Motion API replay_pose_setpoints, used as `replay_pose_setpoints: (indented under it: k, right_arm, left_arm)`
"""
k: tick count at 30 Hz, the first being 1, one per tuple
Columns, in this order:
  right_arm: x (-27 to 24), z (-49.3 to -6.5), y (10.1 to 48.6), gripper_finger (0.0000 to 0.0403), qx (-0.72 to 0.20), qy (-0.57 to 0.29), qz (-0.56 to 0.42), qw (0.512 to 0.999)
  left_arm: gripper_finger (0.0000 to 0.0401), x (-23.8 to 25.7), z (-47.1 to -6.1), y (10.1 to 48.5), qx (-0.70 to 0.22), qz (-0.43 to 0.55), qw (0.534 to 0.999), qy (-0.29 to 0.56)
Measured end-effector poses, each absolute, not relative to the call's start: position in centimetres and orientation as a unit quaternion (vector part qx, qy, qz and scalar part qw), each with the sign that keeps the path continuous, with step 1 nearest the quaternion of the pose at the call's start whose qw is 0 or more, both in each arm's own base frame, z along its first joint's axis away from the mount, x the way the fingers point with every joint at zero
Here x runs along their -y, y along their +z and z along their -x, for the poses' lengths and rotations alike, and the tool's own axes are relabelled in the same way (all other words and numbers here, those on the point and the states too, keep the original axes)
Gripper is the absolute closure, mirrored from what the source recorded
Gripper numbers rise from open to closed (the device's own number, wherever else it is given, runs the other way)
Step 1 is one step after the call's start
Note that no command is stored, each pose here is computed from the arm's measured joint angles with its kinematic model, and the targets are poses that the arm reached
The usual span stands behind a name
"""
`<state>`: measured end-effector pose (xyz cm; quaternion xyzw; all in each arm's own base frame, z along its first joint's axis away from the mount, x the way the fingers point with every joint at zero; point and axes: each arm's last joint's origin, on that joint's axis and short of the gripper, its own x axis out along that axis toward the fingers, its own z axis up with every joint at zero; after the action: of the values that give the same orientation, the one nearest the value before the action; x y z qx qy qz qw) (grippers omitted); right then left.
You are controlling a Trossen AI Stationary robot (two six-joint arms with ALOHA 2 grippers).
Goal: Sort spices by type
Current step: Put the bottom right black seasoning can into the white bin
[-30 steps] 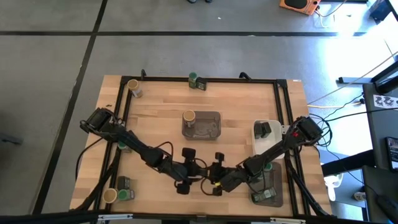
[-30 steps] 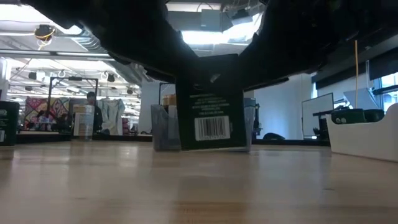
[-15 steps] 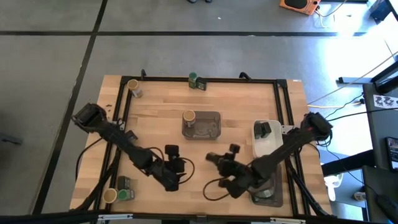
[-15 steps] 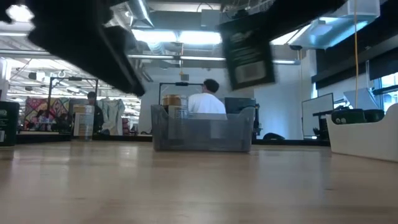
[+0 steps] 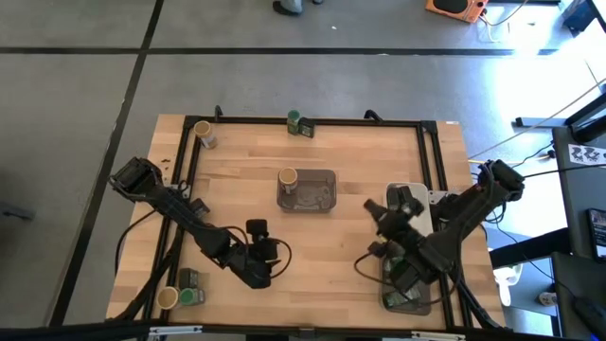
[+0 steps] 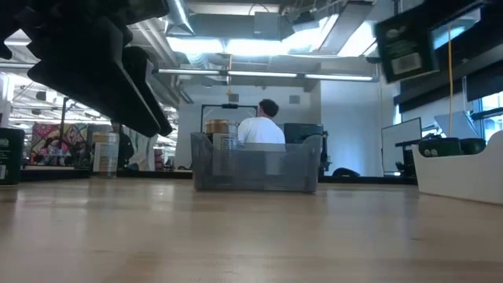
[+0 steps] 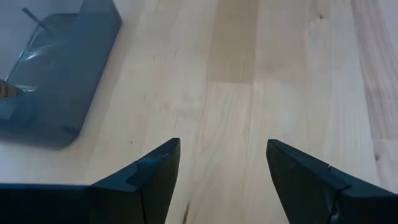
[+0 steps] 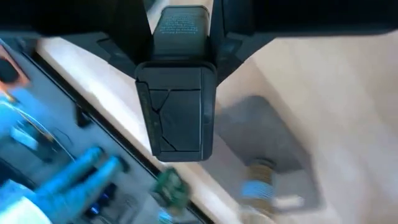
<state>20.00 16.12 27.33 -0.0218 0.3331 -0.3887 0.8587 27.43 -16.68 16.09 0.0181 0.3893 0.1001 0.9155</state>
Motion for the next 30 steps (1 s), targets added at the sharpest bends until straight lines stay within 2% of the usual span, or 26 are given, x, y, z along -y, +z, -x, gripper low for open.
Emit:
replay_pose_setpoints:
  k: [8,17,30]
  right_arm:
    - [-16.3,-18.3,26.5,0.0283,-0.344,-0.411,-0.027,0.844]
    - [-14.4,-15.8,23.7,0.0283,-0.398,-0.462,-0.072,0.789]
    - [-14.9,-12.5,21.4,0.0283,-0.405,-0.496,-0.115,0.76]
  left_arm:
    - [0.0164,16.7,-27.6,16.2,-0.383,-0.017,0.919,0.096]
    - [0.0164,16.7,-27.5,16.2,-0.383,-0.017,0.918,0.096]
    - [0.0164,16.7,-27.6,16.2,-0.382,-0.022,0.919,0.098]
